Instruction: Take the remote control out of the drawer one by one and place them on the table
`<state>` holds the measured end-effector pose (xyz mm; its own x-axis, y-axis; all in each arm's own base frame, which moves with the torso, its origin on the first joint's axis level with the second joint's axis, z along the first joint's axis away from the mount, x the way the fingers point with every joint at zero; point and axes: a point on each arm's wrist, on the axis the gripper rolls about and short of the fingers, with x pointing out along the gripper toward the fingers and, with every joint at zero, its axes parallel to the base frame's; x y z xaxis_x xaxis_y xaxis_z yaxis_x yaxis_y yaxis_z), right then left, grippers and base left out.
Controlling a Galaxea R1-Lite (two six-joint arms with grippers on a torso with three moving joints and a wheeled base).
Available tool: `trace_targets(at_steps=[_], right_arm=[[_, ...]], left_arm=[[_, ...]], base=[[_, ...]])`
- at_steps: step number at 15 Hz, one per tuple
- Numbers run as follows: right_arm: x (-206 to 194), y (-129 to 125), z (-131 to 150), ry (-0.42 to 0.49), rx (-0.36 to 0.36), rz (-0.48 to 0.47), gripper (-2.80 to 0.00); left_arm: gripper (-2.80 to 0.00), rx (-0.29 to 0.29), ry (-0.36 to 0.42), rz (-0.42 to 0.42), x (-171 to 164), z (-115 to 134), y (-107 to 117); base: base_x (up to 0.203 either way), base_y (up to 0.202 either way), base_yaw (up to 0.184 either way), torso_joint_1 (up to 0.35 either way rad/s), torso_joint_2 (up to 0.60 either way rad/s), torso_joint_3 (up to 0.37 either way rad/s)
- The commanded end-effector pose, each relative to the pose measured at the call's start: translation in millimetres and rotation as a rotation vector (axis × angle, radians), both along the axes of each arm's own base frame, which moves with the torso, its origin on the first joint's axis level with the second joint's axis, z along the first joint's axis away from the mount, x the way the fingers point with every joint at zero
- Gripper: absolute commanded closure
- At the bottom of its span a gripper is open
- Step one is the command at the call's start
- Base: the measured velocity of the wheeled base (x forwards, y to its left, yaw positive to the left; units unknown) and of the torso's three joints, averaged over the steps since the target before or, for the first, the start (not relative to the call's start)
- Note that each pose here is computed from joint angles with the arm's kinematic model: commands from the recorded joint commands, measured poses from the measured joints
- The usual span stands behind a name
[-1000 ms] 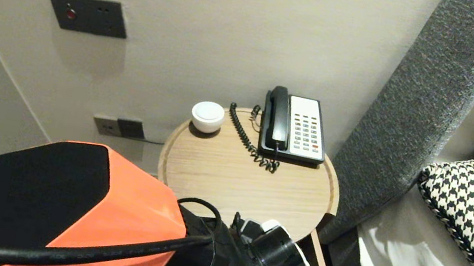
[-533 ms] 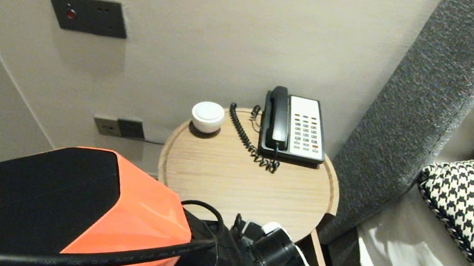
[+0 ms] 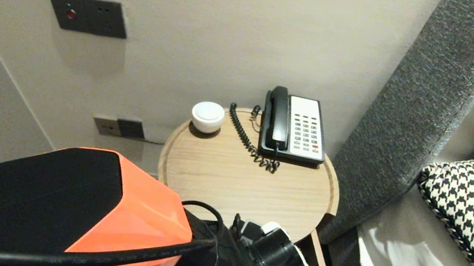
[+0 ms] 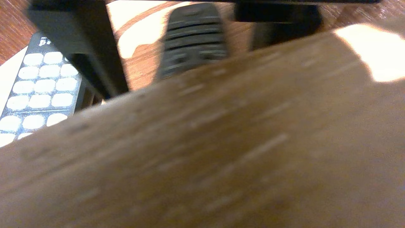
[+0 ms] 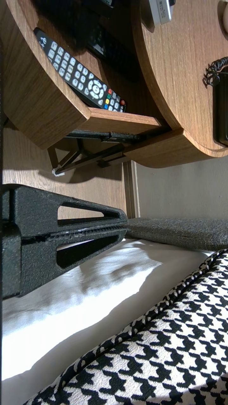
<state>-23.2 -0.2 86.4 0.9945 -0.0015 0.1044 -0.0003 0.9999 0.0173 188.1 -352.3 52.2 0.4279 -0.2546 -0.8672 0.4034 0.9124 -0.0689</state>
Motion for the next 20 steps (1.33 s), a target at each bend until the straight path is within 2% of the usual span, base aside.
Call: trace_targets(at_steps=[1,10,15,20], right_arm=[[3,0,-11,0.040,0.000,0.000,0.00],[3,0,-11,0.040,0.000,0.000,0.00],[3,0,-11,0.040,0.000,0.000,0.00],[3,0,-11,0.040,0.000,0.000,0.00]], left_arm=[[0.00,0.000,0.001,0.005,0,0,0],[0.00,-0.010,-0.005,0.007,-1,6,3],[0.00,-0.045,-0.026,-0.011,-2,27,3],[0.00,-0.049,-0.011,-0.008,-6,31,9]], base=[[0.000,0.000,0.000,0.000,0.00,0.000],[0.000,0.000,0.000,0.000,0.00,0.000],[0.000,0.000,0.000,0.000,0.00,0.000],[0.000,0.000,0.000,0.000,0.00,0.000]])
